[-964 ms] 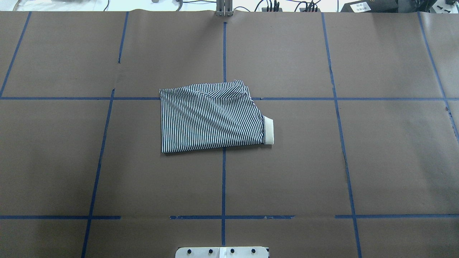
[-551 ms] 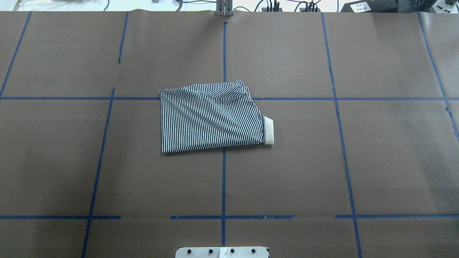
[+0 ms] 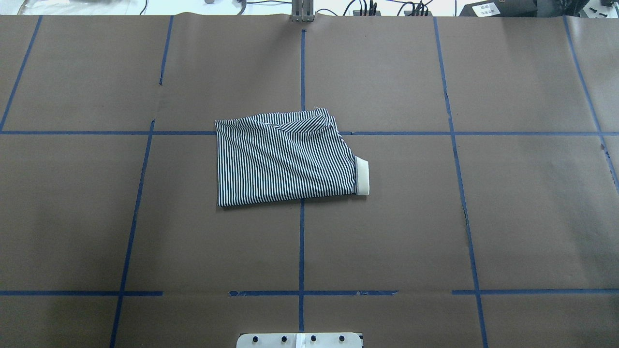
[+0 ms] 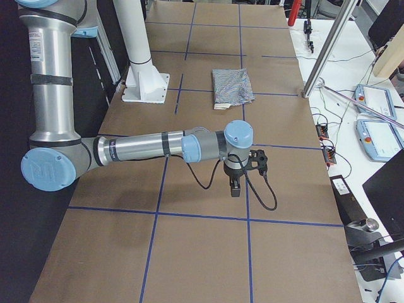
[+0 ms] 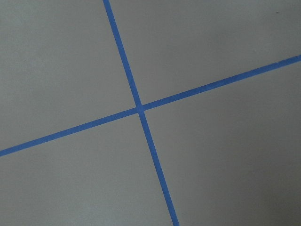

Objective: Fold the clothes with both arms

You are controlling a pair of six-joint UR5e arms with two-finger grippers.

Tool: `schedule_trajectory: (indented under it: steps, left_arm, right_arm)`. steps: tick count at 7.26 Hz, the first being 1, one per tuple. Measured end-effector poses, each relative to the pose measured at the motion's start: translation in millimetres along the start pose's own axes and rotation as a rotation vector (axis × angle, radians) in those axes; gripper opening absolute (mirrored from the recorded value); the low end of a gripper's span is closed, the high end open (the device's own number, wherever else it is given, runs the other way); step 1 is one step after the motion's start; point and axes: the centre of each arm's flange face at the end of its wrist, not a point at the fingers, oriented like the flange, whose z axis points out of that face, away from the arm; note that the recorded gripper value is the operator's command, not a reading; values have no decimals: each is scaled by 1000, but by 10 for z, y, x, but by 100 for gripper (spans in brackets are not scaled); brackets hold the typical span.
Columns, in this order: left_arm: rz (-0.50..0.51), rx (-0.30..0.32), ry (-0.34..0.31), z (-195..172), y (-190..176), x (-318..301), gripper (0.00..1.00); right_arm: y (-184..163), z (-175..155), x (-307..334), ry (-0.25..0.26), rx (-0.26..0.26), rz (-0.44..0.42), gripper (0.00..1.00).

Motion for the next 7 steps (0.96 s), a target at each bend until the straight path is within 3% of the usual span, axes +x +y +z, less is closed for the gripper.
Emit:
schedule_trajectory:
  steps: [2, 4, 7]
  left_arm:
    - [-27, 6, -2, -152, 37, -26, 100]
    - [-56, 24, 4, -278, 77, -119, 100]
    - [-82, 24, 71, -146, 57, -243, 100]
  right_arm:
    - [27, 67, 20, 18, -27, 10, 100]
    - [70, 111, 114, 66, -36, 3, 100]
    - [216, 211, 229, 64, -68, -134, 100]
